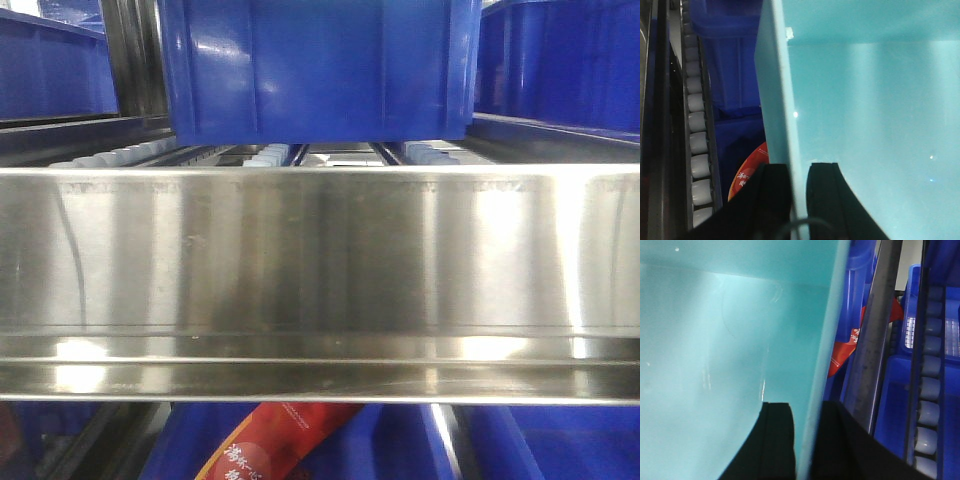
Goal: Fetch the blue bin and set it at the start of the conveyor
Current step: 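Hold the teal bin raised in both grippers and back away from the rack, then carry the teal bin in both grippers while turning away from the rack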
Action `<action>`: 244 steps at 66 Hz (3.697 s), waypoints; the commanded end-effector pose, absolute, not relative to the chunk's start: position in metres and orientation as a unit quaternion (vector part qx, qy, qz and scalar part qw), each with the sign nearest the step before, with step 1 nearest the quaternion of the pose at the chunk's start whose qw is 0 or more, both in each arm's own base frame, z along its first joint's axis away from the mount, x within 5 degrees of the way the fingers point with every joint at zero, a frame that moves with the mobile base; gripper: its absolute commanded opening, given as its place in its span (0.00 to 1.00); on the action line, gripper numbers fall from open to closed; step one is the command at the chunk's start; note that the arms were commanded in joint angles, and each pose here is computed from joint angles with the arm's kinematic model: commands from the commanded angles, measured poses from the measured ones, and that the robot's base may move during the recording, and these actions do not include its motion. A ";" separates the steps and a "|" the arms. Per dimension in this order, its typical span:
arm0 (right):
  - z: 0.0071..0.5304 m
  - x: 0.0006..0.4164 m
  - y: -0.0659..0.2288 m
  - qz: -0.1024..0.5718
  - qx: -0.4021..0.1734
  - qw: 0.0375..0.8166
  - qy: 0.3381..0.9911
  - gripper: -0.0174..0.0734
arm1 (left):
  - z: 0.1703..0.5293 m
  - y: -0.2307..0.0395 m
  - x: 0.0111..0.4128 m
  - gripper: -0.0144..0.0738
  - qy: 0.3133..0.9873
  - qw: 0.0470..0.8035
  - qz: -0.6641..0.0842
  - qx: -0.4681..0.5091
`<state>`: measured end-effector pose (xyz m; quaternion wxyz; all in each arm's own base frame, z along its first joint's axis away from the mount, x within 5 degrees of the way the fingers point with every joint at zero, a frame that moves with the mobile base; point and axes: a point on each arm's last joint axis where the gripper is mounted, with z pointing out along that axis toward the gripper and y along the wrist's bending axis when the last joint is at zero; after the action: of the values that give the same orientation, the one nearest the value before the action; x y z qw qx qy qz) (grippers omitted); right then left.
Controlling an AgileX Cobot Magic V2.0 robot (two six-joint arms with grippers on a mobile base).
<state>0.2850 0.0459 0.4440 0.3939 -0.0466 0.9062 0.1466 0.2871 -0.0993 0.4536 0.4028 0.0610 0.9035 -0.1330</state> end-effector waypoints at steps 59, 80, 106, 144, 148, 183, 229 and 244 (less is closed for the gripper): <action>0.451 0.284 0.040 0.126 -0.051 0.420 0.897 0.03 | 0.467 -0.096 0.282 0.04 0.887 0.437 -0.134 0.066; 0.451 0.284 0.040 0.126 -0.051 0.420 0.897 0.03 | 0.467 -0.096 0.282 0.04 0.887 0.437 -0.134 0.066; 0.451 0.284 0.040 0.126 -0.051 0.420 0.897 0.03 | 0.467 -0.096 0.282 0.04 0.887 0.437 -0.134 0.066; 0.451 0.284 0.040 0.126 -0.051 0.420 0.897 0.03 | 0.467 -0.095 0.282 0.04 0.887 0.438 -0.131 0.066; 0.451 0.284 0.040 0.126 -0.051 0.420 0.897 0.03 | 0.467 -0.095 0.282 0.04 0.887 0.438 -0.130 0.066; 0.451 0.284 0.040 0.126 -0.051 0.420 0.897 0.03 | 0.467 -0.095 0.283 0.04 0.887 0.439 -0.126 0.067; 0.451 0.284 0.040 0.126 -0.051 0.420 0.897 0.03 | 0.467 -0.095 0.283 0.04 0.887 0.439 -0.126 0.067; 0.451 0.284 0.040 0.126 -0.051 0.420 0.897 0.03 | 0.467 -0.095 0.283 0.04 0.887 0.439 -0.126 0.067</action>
<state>0.2853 0.0460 0.4443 0.3959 -0.0464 0.9052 0.1476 0.2876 -0.0988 0.4545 0.4078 0.0612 0.9017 -0.1301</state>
